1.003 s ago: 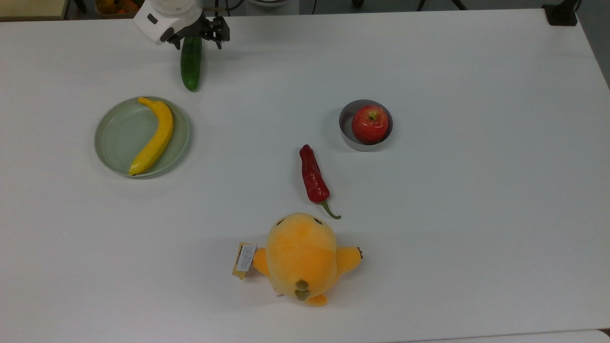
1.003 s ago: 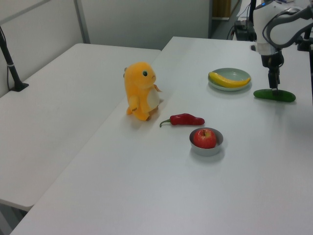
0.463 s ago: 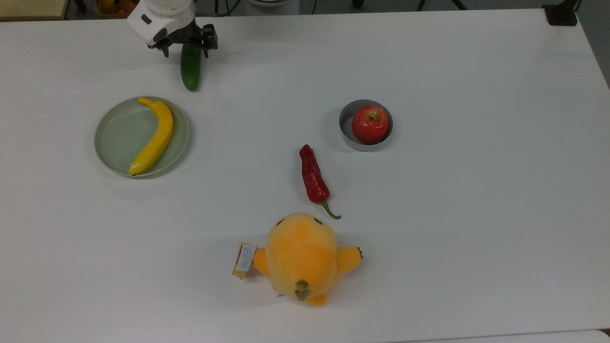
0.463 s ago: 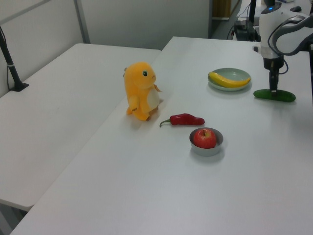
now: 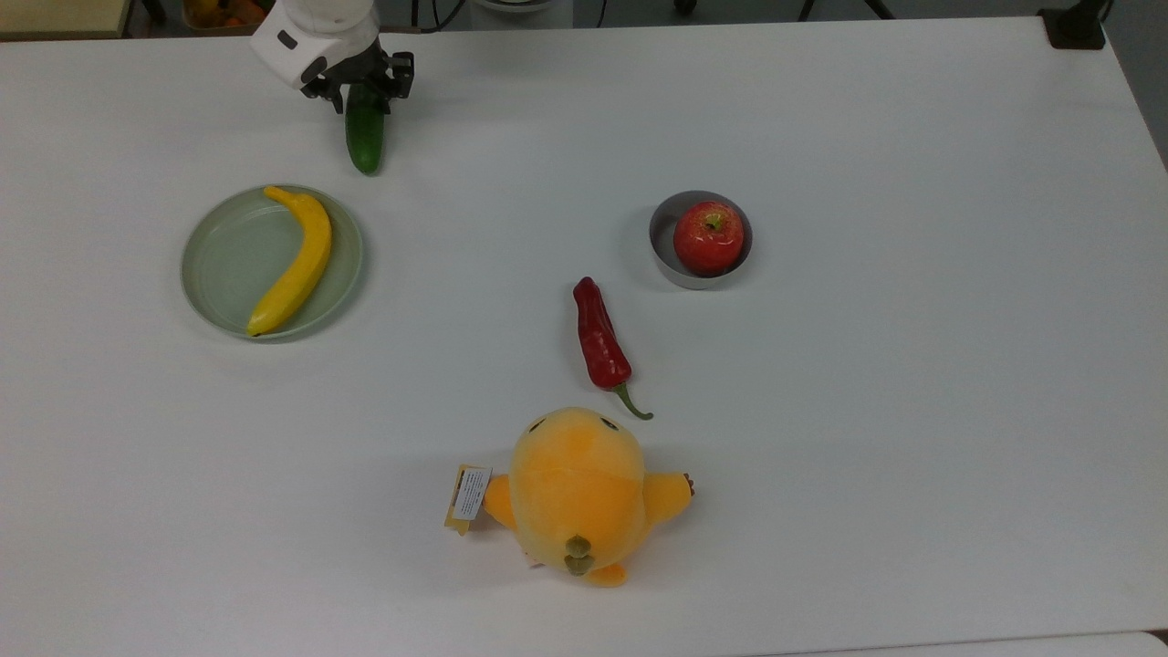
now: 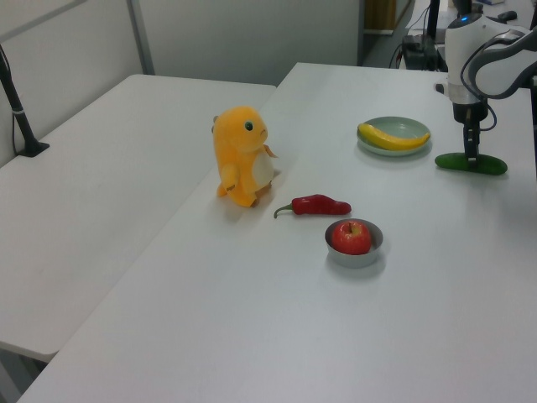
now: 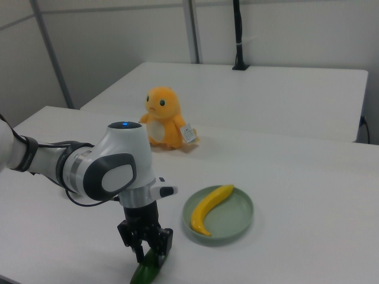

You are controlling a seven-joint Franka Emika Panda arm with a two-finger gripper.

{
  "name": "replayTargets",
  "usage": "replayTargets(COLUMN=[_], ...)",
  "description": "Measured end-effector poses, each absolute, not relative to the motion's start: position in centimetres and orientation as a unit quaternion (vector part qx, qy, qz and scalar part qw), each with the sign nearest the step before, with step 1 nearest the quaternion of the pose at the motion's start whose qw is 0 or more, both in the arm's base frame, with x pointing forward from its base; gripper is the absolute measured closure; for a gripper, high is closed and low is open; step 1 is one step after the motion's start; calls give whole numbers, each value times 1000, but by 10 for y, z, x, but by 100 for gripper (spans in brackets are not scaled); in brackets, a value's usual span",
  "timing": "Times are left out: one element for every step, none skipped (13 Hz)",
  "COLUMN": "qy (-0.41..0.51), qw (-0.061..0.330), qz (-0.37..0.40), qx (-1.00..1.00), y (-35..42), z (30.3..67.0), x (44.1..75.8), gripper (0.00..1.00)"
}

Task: Put the cucumber on the left side of the bowl
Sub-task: 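Move the gripper over the green cucumber and lower onto it, then close the gripper on the cucumber's middle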

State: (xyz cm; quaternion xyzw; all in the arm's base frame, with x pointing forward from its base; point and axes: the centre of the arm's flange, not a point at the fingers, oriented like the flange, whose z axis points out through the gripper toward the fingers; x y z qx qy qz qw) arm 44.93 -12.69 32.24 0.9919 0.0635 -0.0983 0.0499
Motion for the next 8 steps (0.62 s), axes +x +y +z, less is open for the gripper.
replayTargets(qy=[64, 64, 64, 64, 64, 64, 64, 66], qw=[50, 50, 50, 50, 50, 50, 50, 50], qz=[-99, -99, -99, -99, -99, -99, -99, -98], qx=[992, 992, 992, 992, 992, 992, 992, 992], y=[-127, -126, -126, -126, -126, -126, -126, -125], z=[322, 322, 322, 322, 322, 322, 322, 323], x=[449, 449, 449, 449, 449, 449, 449, 449], gripper=[52, 54, 54, 54, 54, 54, 54, 54])
